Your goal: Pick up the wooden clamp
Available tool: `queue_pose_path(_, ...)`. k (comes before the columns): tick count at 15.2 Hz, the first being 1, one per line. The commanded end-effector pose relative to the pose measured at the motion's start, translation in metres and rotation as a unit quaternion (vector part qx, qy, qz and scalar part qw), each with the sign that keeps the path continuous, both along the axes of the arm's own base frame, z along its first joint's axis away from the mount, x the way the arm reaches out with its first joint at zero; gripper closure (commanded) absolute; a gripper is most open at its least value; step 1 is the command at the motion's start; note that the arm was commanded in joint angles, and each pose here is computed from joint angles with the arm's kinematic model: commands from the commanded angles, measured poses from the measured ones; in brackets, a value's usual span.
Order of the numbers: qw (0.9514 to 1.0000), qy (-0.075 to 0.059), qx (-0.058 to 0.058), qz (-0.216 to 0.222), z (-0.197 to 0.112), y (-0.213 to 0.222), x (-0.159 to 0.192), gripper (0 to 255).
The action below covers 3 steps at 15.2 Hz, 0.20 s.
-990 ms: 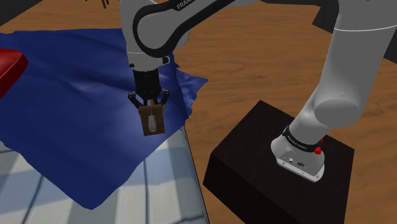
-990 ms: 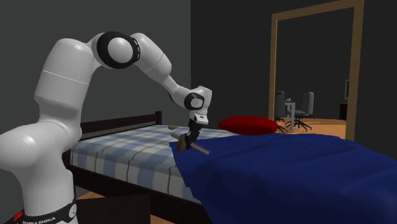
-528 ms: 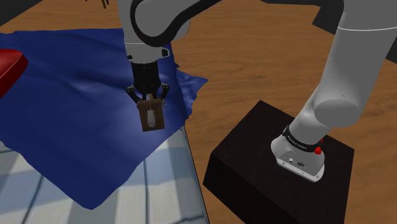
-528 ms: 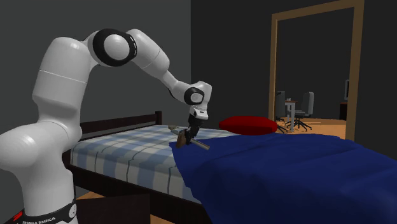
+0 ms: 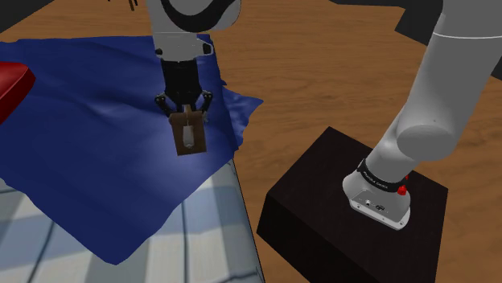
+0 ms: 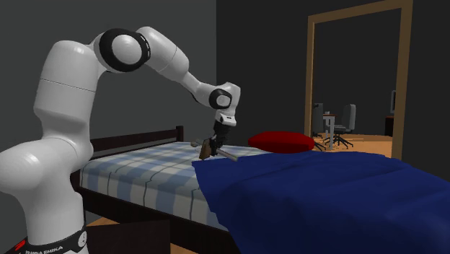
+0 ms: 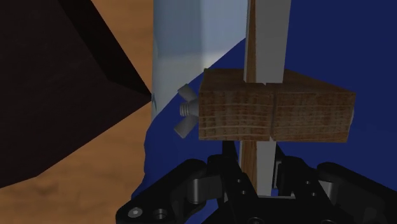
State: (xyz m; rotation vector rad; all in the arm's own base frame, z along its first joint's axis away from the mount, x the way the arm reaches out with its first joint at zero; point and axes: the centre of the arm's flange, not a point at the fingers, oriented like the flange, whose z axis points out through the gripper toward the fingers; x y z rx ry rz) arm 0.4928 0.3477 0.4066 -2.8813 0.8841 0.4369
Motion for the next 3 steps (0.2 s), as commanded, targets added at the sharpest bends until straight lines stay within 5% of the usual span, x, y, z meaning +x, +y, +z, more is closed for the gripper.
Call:
queue_pose_path(1, 1.0000, 0.000, 0.000, 0.000, 0.0112, 0.0003, -0.0012, 255)
queue_pose_path(3, 1.0000, 0.000, 0.000, 0.000, 0.0120, 0.0003, -0.0012, 255)
